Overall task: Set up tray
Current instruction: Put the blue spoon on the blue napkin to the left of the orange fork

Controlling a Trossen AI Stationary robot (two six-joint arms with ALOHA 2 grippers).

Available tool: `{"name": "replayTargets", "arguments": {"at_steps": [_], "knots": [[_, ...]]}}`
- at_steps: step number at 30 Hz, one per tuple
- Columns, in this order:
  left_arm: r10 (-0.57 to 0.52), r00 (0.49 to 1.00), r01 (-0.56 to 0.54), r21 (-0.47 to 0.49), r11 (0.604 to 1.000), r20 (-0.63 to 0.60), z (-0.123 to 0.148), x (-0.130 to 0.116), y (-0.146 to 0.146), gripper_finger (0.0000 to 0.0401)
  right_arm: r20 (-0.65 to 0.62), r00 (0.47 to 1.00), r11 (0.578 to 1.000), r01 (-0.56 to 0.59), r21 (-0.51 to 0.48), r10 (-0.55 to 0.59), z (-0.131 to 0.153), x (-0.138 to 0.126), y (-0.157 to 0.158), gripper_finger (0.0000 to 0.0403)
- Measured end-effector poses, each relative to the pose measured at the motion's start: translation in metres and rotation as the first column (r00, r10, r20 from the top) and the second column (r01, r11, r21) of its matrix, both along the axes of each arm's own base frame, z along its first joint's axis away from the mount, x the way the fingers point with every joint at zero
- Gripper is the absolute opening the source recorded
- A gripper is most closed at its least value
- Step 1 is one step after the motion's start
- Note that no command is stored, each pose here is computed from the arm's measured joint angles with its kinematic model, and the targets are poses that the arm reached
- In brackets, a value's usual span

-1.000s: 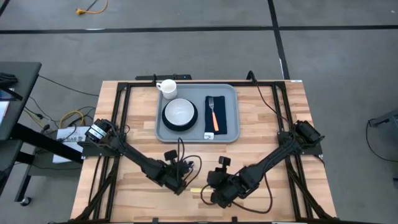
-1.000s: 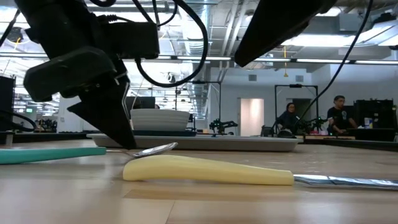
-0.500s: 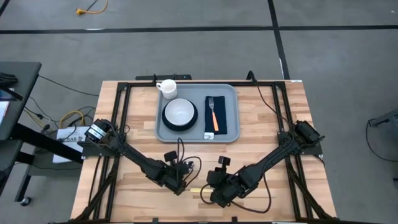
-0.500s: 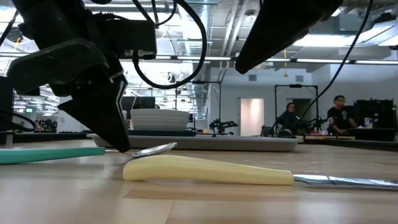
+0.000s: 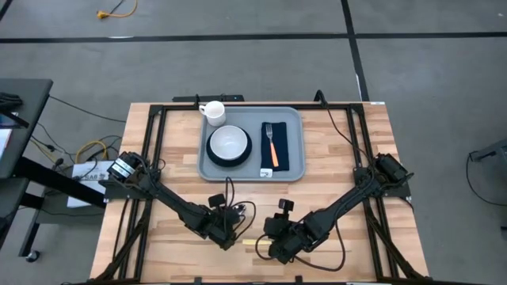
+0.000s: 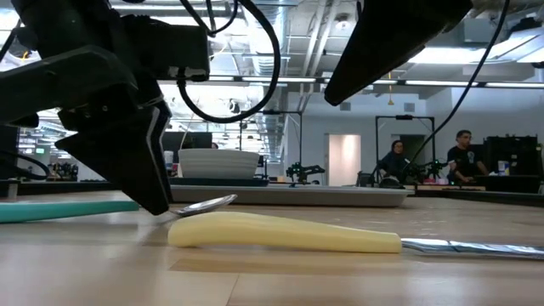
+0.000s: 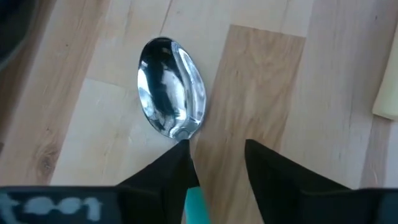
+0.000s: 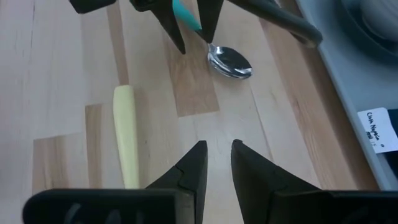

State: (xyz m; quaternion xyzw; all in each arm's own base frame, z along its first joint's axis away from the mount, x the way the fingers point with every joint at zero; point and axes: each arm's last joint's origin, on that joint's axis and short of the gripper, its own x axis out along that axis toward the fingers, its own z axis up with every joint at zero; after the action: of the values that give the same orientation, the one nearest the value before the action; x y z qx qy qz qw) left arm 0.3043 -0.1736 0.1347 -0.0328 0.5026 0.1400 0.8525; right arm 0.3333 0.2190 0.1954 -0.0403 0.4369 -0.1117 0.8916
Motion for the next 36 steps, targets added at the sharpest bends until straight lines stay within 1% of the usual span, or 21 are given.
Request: {"name": "replayTargets", "arguments": {"at_steps": [3,7,11,13,16,19,20,22,26,30,36], "knots": [[0.000,1.000,0.000,0.004,1.000,-0.006,0.003,0.001,-0.001,0.0159,0.000,1.000,1.000,0.000,0.000,0.000,0.000,0.000,0.000,0.0066],[-0.005,1.000,0.005,0.015,1.000,-0.001,0.012,0.004,-0.005,0.0160,-0.001,1.000,1.000,0.000,0.000,0.000,0.000,0.000,0.000,0.0066],[-0.017,1.000,0.016,0.064,0.998,0.015,0.021,0.002,-0.013,0.0160,-0.001,1.000,1.000,0.000,0.000,0.000,0.000,0.000,0.000,0.0066],[-0.019,1.000,0.020,0.097,0.995,-0.006,0.021,-0.002,-0.013,0.0161,-0.001,1.000,1.000,0.000,0.000,0.000,0.000,0.000,0.000,0.0066],[0.030,0.999,-0.023,0.157,0.987,-0.043,0.019,-0.009,-0.009,0.0161,-0.001,1.000,1.000,0.000,0.000,0.000,0.000,0.000,0.000,0.0066],[0.083,0.995,-0.071,0.179,0.981,-0.061,0.012,-0.016,-0.003,0.0161,-0.002,1.000,1.000,-0.002,0.003,0.002,0.000,0.000,0.000,0.0066],[0.086,0.994,-0.073,0.178,0.981,-0.071,0.010,-0.017,-0.002,0.0161,-0.004,1.000,1.000,-0.003,0.006,0.003,0.000,0.000,0.000,0.0066],[0.079,0.994,-0.068,0.146,0.987,-0.073,0.005,-0.018,-0.002,0.0160,-0.004,1.000,1.000,-0.005,0.010,0.005,0.000,0.000,0.000,0.0066],[0.028,0.999,-0.024,0.090,0.996,-0.045,0.003,-0.014,-0.005,0.0160,-0.005,1.000,1.000,-0.006,0.012,0.006,0.000,0.000,0.001,0.0066],[0.003,1.000,-0.001,0.075,0.997,-0.030,0.003,-0.011,-0.006,0.0160,-0.005,1.000,1.000,-0.006,0.012,0.006,0.000,0.000,0.001,0.0066],[0.005,1.000,-0.003,0.083,0.997,-0.029,0.003,-0.011,-0.006,0.0160,-0.005,1.000,1.000,-0.007,0.013,0.007,0.000,0.000,0.001,0.0066]]}}
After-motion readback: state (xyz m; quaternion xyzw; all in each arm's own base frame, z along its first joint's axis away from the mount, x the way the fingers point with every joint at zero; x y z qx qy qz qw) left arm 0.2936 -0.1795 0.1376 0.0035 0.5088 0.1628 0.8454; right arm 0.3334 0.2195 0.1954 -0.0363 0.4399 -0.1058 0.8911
